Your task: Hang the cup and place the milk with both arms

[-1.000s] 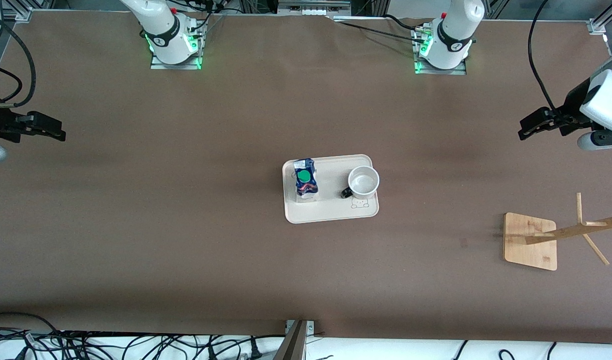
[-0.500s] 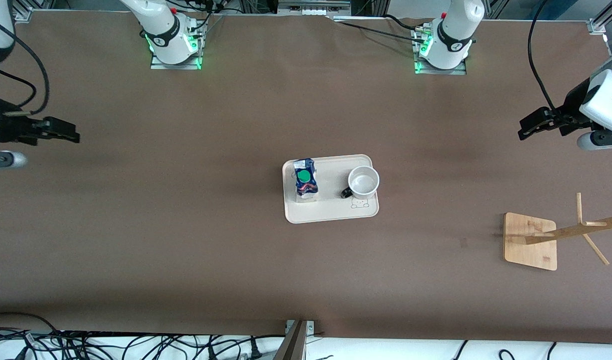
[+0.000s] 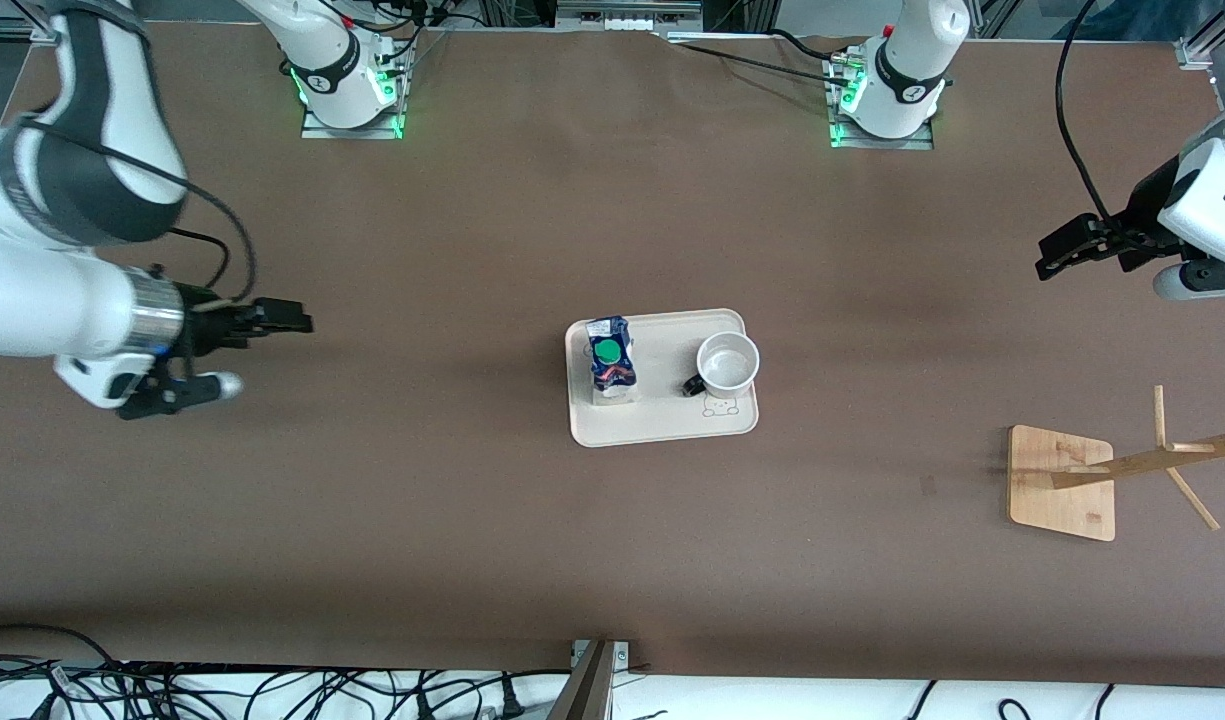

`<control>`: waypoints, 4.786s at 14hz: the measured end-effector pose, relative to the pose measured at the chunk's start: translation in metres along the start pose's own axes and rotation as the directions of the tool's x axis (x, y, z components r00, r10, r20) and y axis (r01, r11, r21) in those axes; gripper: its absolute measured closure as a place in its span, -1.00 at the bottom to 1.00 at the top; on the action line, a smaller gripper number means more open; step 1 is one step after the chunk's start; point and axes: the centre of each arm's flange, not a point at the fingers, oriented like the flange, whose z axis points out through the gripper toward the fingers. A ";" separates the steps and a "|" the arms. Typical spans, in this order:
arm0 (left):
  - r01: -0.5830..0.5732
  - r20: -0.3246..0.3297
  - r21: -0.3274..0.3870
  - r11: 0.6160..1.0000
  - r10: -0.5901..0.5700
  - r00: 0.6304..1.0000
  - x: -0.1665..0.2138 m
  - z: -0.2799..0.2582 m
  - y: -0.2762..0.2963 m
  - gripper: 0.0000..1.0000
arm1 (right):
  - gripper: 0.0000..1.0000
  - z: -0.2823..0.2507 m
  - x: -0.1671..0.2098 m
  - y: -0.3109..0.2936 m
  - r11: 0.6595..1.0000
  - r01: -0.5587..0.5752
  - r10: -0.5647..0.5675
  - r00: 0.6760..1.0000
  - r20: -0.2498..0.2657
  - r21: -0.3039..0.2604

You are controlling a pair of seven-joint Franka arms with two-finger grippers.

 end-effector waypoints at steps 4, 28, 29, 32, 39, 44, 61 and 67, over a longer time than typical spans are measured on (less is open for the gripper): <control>-0.002 -0.002 0.000 1.000 0.002 1.000 0.000 -0.001 0.001 -1.00 | -1.00 0.026 0.011 -0.090 0.999 -0.020 0.019 0.999 -0.028 -0.031; -0.016 0.006 0.001 1.000 0.016 1.000 -0.004 -0.005 0.007 -1.00 | -1.00 0.148 0.003 -0.338 0.995 -0.098 0.095 0.982 -0.165 -0.007; -0.016 0.006 0.001 1.000 0.016 1.000 -0.004 -0.005 0.007 -1.00 | -1.00 0.153 0.003 -0.344 0.995 -0.101 0.099 0.980 -0.170 -0.003; -0.016 0.006 0.001 1.000 0.016 1.000 -0.004 -0.005 0.008 -1.00 | -1.00 0.172 0.007 -0.350 0.994 -0.106 0.105 0.979 -0.177 0.002; -0.015 0.003 0.000 1.000 0.015 1.000 -0.004 -0.007 0.008 -1.00 | -1.00 0.174 0.026 -0.330 0.990 -0.136 0.137 0.965 -0.223 0.020; -0.016 0.002 0.000 1.000 0.016 1.000 -0.004 -0.007 0.008 -1.00 | -1.00 0.169 0.040 -0.331 0.990 -0.134 0.142 0.954 -0.264 0.049; -0.028 0.002 0.000 1.000 0.028 1.000 -0.005 -0.007 0.014 -1.00 | 0.27 0.200 0.051 -0.332 0.991 -0.128 0.134 0.957 -0.256 0.043; -0.048 0.078 0.015 0.999 0.047 0.996 0.016 0.045 0.027 -1.00 | 0.30 0.178 0.050 -0.339 0.992 -0.118 0.128 0.956 -0.264 0.051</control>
